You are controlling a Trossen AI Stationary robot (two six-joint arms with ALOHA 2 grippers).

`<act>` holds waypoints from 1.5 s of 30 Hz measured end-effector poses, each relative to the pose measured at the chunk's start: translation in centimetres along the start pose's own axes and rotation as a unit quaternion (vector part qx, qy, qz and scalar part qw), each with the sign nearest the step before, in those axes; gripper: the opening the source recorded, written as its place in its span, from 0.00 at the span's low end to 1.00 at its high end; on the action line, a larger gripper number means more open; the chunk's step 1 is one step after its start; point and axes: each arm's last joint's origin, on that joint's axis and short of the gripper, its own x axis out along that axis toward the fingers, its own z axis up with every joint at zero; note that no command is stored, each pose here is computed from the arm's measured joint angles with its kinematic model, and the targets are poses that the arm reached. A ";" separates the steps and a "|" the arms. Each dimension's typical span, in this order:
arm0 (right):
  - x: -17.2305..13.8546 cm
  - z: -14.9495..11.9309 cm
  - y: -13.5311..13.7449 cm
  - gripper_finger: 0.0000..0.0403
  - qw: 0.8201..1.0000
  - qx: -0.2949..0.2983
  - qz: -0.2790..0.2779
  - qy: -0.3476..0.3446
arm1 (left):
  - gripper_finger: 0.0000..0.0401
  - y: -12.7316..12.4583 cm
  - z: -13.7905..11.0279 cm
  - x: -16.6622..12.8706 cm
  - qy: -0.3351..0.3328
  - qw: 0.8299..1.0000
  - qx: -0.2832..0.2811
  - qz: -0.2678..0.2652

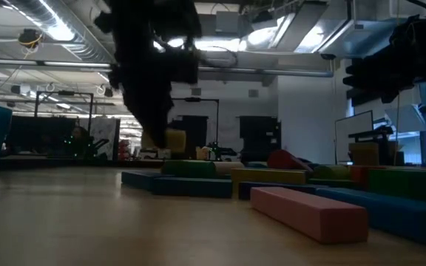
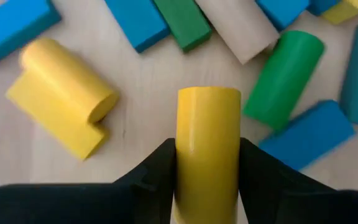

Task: Sort blocks by size
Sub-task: Put the yellow cylindrical block into the yellow bin

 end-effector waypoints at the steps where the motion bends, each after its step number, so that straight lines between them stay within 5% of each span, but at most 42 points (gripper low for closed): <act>1: 0.0 0.0 0.0 0.47 1.000 0.000 0.000 0.000 | 0.30 -0.1 0.1 -0.7 0.004 1.000 0.001 0.000; 6: 0.0 0.0 0.0 0.47 1.000 0.000 0.000 0.001 | 0.31 -0.7 -0.1 -4.1 0.035 0.999 0.002 -0.018; 13: 0.0 0.0 0.0 0.47 1.000 0.000 0.000 0.001 | 0.32 -2.5 -2.3 -7.8 0.100 0.990 -0.086 -0.053; 29: 0.0 0.0 0.0 0.47 1.000 0.000 0.000 0.001 | 0.32 -9.2 -8.5 -11.6 0.324 0.928 -0.166 -0.083; 39: 0.0 0.0 0.0 0.47 1.000 0.000 0.000 0.002 | 0.32 -13.5 -11.7 -13.0 0.343 0.911 -0.226 -0.042; 45: 0.0 0.0 0.0 0.47 1.000 0.000 0.000 0.002 | 0.32 -15.6 -13.5 -12.4 0.326 0.918 -0.220 -0.054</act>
